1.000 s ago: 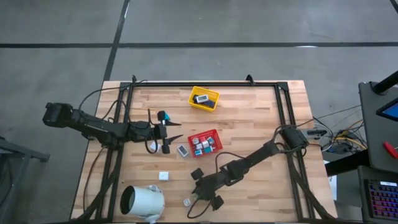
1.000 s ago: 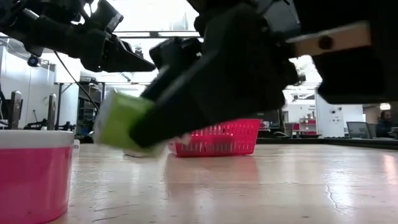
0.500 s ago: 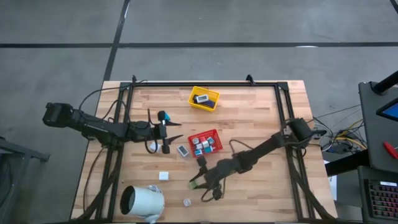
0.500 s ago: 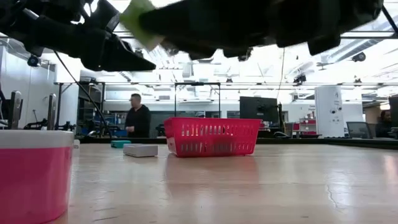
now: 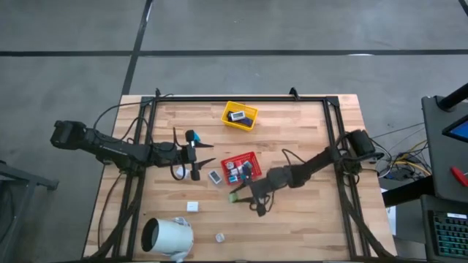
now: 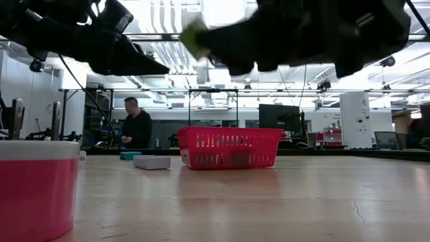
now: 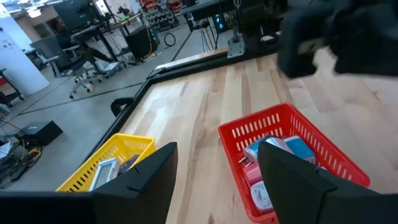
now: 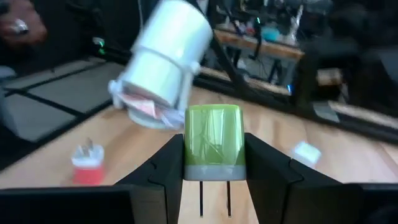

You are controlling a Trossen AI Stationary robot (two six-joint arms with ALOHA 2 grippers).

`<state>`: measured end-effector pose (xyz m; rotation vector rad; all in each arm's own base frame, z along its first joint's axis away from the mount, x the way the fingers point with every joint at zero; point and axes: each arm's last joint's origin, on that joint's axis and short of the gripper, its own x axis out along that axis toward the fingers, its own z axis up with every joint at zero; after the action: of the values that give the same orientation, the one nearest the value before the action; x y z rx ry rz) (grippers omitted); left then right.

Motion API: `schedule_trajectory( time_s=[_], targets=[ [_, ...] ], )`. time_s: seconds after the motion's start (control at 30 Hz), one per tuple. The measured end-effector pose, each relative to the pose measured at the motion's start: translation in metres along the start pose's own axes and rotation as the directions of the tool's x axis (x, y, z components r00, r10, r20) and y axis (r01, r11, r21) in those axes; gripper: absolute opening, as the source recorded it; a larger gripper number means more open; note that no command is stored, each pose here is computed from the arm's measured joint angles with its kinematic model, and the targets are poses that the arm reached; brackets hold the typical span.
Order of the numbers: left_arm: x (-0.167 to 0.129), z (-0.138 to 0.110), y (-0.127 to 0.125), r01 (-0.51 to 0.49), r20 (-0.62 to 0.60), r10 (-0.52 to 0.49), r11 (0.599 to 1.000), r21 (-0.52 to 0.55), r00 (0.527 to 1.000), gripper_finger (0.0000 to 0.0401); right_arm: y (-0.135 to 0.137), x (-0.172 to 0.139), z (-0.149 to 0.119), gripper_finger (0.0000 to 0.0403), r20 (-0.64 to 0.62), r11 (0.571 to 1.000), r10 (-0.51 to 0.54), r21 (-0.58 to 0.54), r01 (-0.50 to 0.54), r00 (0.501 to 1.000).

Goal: Pick & Place Office items
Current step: Put the green and white charger adapter into the red bin

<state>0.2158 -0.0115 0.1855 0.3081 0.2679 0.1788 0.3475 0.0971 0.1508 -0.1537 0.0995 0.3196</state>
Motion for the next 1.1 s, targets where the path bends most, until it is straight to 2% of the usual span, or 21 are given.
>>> schedule_trajectory(
  time_s=[0.23, 0.5, 0.83, 1.1],
  targets=[
    [0.000, 0.000, 0.000, 0.002, 0.001, -0.002, 1.000, 0.000, 1.000, 0.0227, -0.026, -0.004, -0.015, 0.0127, -0.126, 0.991, -0.125, 0.035, 0.130, 0.984],
    [0.000, 0.000, 0.000, 0.002, 0.001, -0.002, 1.000, 0.000, 1.000, 0.0227, -0.043, -0.008, -0.027, 0.0127, -0.241, 0.974, -0.199, 0.058, 0.219, 0.950],
    [0.000, 0.000, 0.000, 0.002, 0.000, -0.002, 1.000, 0.000, 1.000, 0.0227, -0.056, -0.003, -0.030, 0.0127, -0.375, 0.965, -0.207, 0.075, 0.252, 0.904],
    [0.000, 0.000, 0.000, 0.001, 0.000, -0.001, 1.000, 0.000, 1.000, 0.0227, -0.061, 0.006, -0.022, 0.0127, -0.517, 0.960, -0.220, 0.038, 0.278, 0.828]
  ],
)
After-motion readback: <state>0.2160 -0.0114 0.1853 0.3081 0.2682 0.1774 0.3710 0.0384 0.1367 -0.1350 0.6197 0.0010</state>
